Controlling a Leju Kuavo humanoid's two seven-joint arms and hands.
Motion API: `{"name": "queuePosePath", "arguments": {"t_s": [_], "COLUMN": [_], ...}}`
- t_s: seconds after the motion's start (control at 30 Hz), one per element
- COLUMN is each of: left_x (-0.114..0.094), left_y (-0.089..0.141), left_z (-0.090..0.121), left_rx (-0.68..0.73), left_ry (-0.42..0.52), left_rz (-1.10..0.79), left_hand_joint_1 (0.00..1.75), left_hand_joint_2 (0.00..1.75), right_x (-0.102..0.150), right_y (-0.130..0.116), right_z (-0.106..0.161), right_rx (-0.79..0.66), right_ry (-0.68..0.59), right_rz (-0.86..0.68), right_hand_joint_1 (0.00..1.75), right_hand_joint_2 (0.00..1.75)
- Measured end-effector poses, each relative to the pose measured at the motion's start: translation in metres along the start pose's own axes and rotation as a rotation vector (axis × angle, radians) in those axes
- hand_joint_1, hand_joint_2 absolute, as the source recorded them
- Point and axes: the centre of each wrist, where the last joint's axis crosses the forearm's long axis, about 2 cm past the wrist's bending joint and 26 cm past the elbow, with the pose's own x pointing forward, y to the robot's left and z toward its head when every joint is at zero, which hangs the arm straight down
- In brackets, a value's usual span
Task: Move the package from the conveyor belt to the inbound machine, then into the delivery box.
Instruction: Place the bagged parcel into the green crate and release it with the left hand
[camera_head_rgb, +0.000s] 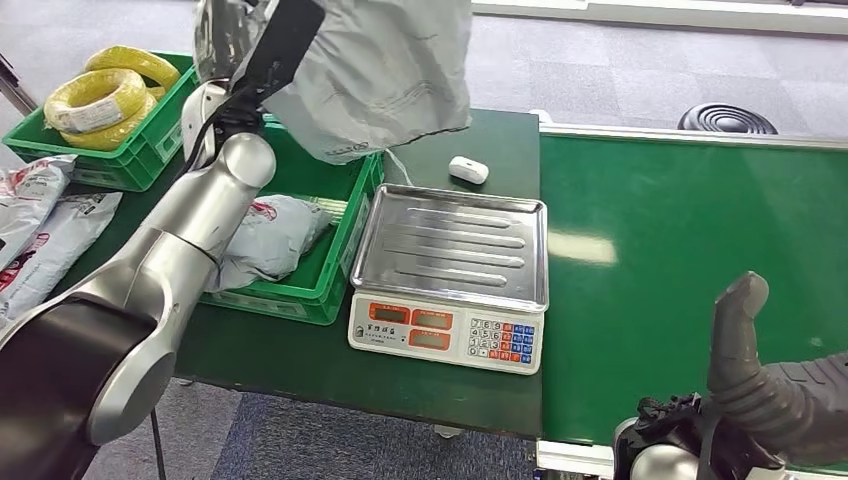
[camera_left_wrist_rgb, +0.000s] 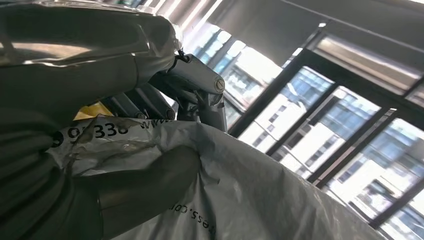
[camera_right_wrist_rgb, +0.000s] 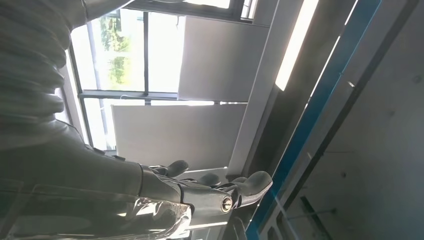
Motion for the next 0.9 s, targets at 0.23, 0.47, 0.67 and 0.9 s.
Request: {"name": "queuePosePath", "arguments": {"t_s": [0.23,0.47,0.67,0.9], "left_x": [-0.090,-0.142,-0.155,-0.172], "left_y": [-0.004,-0.020,-0.022,-0.036], "left_z": [0.050,0.117,0.136,0.187], "left_rx": [-0.002,-0.022,-0.029,-0.072], "left_ry": [0.235,0.402,0.451,0.531], "left_rz": [-0.005,0.015,0.011,0.007], "left_hand_joint_1": [1.75,1.75,1.52,0.00], "left_hand_joint_2": [1.75,1.75,1.75,1.75], "right_x": [0.000,0.000,0.000,-0.003], "right_y": [-0.003,-0.002,-0.002,-0.005], "right_z": [0.001,0.001,0.001,0.002], "right_rx": [0.000,0.003,0.006,0.015], "right_ry": [0.001,0.000,-0.001,-0.005], "right_rz": [0.008,0.010,0.013,0.036], "right_hand_joint_1": [0.00,0.00,0.00,0.00], "right_hand_joint_2": [1.75,1.75,1.75,1.75]}}
